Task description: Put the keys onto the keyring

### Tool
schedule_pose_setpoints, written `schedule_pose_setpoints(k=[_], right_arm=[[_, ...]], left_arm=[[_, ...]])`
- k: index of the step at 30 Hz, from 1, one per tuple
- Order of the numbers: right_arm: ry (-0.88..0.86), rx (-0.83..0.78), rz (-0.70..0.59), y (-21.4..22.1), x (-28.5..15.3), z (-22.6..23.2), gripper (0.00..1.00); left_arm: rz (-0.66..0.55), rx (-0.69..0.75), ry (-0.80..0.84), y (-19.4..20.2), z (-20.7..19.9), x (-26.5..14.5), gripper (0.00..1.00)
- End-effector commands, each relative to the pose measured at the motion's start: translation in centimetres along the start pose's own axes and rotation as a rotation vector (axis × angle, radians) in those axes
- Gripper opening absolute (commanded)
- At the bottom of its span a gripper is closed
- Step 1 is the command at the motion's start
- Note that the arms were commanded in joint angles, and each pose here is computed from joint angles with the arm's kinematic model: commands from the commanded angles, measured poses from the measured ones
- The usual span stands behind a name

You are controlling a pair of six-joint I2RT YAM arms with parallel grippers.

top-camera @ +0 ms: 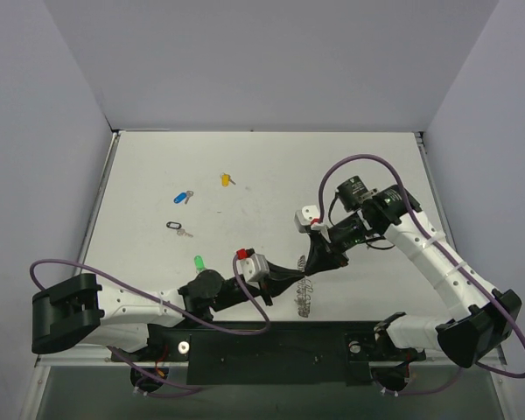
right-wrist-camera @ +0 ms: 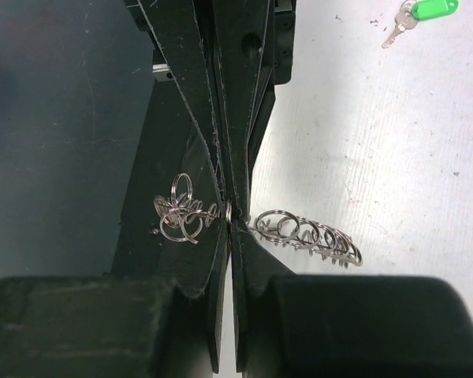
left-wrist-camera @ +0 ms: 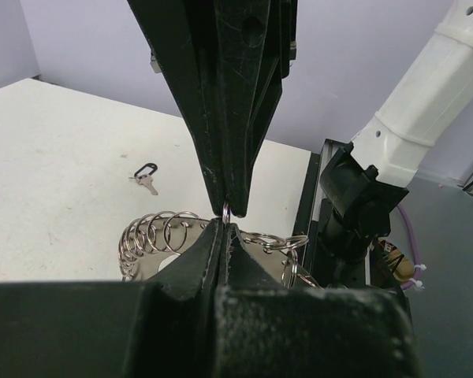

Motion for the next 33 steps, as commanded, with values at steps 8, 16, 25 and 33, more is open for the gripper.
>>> schedule_pose_setpoints(k=[8, 16, 25, 33], right_arm=[[0.171, 0.083, 0.223, 0.3, -2.2, -1.3, 0.00], [0.153, 0.084, 0.361, 0.9, -2.9, -1.3, 0.00], [0.133, 0.079, 0.380, 1.1, -2.8, -1.1, 0.00], [0.113, 0.081, 0.373, 1.0, -2.6, -1.0, 0.00]], left_arm=[[0.015, -0.086, -0.068, -2.0, 0.2, -0.1, 0.39], [0.085, -0.029, -0.108, -2.0, 0.9, 0.3, 0.45], [0.102, 0.059, -0.115, -1.9, 1.4, 3.0, 0.45], [0.120, 0.092, -0.116, -1.1, 1.6, 4.1, 0.38]])
Point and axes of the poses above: each gripper's point midway between its finger pads, its own x axis out along the fingers, its own z axis along the line the jaws close on, y = z × x, the point moved 2 cm from there along -x, back along the fingers
